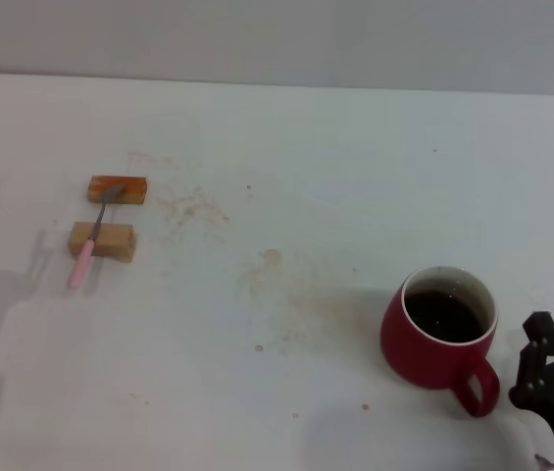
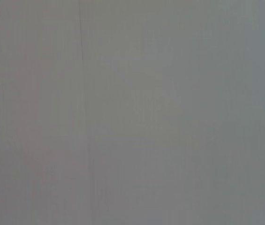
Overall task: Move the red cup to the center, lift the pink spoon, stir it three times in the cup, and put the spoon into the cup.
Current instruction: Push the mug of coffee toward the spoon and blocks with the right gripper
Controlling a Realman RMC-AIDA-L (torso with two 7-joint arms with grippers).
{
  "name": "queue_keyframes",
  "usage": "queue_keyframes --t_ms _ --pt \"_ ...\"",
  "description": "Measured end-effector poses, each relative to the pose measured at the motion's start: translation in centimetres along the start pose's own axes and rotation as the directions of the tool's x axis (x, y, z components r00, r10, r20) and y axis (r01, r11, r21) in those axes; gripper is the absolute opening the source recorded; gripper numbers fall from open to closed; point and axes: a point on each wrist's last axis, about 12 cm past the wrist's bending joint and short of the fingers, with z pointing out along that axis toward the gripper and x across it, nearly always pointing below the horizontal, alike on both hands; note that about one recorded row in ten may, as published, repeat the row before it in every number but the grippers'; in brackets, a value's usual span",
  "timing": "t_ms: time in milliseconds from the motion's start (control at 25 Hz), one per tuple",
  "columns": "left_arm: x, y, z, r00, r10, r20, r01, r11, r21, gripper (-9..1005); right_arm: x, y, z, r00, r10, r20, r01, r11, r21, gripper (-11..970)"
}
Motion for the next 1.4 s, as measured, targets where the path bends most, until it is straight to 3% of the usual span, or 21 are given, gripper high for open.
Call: queue_keyframes --t_ms 480,1080,1400 --pt "0.0 0.0 0.0 1.0 0.0 -0.002 0.0 1.0 0.0 804 0.4 0.5 1.2 0.999 0.014 -0.045 -0.015 0.999 -0.035 0" --pt "0.1 0.2 0.0 1.0 0.003 -0.006 -0.003 1.0 -0.002 804 0.5 1.6 4.0 0.996 -0.002 -0.092 -0.009 0.992 -0.123 1" --pt "0.1 0.2 0.1 1.0 0.004 -0.007 -0.004 1.0 0.0 803 0.4 1.4 5.5 0.995 0.001 -0.103 -0.016 0.989 -0.144 1"
